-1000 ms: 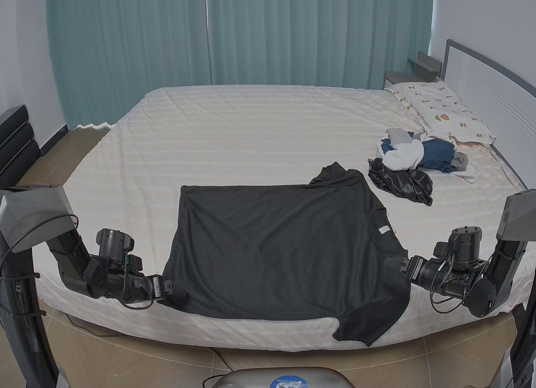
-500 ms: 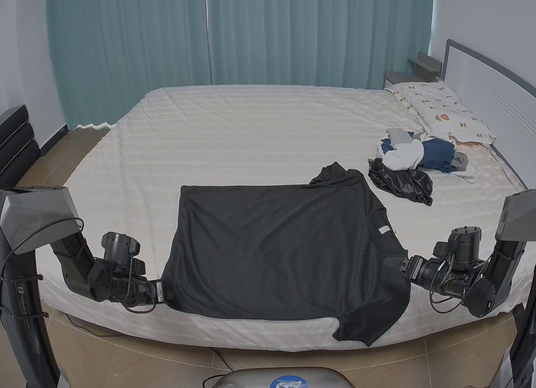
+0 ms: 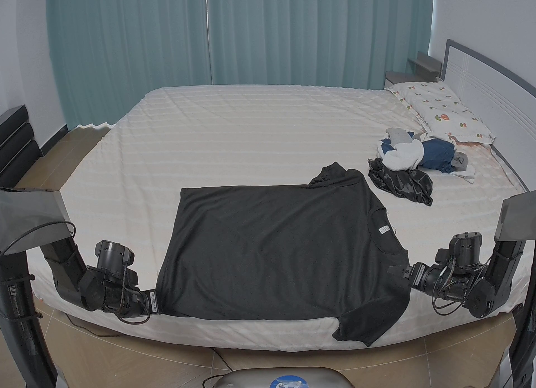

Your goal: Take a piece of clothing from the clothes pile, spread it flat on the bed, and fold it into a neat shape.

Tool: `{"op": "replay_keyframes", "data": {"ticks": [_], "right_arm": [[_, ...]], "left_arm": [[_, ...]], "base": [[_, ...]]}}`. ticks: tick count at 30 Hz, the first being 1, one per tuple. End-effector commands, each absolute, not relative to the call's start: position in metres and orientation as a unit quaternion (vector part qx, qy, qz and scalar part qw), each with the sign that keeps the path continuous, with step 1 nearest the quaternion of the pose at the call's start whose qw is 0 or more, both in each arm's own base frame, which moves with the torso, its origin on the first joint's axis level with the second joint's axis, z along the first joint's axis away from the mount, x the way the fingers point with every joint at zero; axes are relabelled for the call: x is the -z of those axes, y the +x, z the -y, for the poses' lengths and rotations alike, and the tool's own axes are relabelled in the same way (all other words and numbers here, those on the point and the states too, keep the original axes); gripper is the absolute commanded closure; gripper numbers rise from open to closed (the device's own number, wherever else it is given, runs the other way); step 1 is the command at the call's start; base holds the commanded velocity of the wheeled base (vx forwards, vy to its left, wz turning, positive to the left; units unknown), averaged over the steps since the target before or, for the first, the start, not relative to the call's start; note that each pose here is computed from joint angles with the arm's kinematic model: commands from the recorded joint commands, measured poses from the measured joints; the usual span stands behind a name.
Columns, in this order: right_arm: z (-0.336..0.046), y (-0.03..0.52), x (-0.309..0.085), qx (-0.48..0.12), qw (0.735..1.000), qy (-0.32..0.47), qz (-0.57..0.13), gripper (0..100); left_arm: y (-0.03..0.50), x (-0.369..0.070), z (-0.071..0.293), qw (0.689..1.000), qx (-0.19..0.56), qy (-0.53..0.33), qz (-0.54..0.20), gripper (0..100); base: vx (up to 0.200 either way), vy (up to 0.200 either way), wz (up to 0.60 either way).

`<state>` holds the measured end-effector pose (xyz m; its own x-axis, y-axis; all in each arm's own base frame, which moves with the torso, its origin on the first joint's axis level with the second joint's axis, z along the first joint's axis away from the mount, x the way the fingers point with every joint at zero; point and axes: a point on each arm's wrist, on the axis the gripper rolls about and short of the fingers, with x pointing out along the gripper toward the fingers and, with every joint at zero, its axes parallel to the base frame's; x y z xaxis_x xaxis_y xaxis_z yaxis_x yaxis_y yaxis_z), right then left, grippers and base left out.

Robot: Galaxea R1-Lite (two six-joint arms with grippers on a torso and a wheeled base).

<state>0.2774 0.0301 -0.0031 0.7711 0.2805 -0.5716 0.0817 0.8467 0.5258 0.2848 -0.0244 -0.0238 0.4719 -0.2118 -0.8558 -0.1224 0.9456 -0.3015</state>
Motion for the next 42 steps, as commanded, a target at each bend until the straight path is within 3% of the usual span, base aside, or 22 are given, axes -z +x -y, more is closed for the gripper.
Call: {"op": "replay_keyframes", "data": {"ticks": [1, 20, 21, 42], "right_arm": [[-0.025, 0.279, 0.015, -0.045, 0.898, 0.265, -0.349, 0], [-0.010, 0.309, 0.041, -0.027, 0.903, 0.257, -0.343, 0], [-0.010, 0.309, 0.041, -0.027, 0.903, 0.257, -0.343, 100], [0.001, 0.384, 0.016, -0.034, 0.929, 0.259, -0.261, 100]], "left_arm": [[0.280, 0.022, 0.024, 0.840, 0.020, -0.173, -0.515, 100], [0.282, 0.021, 0.023, 0.831, 0.000, -0.221, -0.510, 100], [0.282, 0.021, 0.023, 0.831, -0.001, -0.221, -0.511, 100], [0.288, 0.019, 0.024, 0.835, -0.019, -0.270, -0.479, 100]], "base": [[0.000, 0.000, 0.00], [0.000, 0.000, 0.00], [0.000, 0.000, 0.00], [0.000, 0.000, 0.00]]}}
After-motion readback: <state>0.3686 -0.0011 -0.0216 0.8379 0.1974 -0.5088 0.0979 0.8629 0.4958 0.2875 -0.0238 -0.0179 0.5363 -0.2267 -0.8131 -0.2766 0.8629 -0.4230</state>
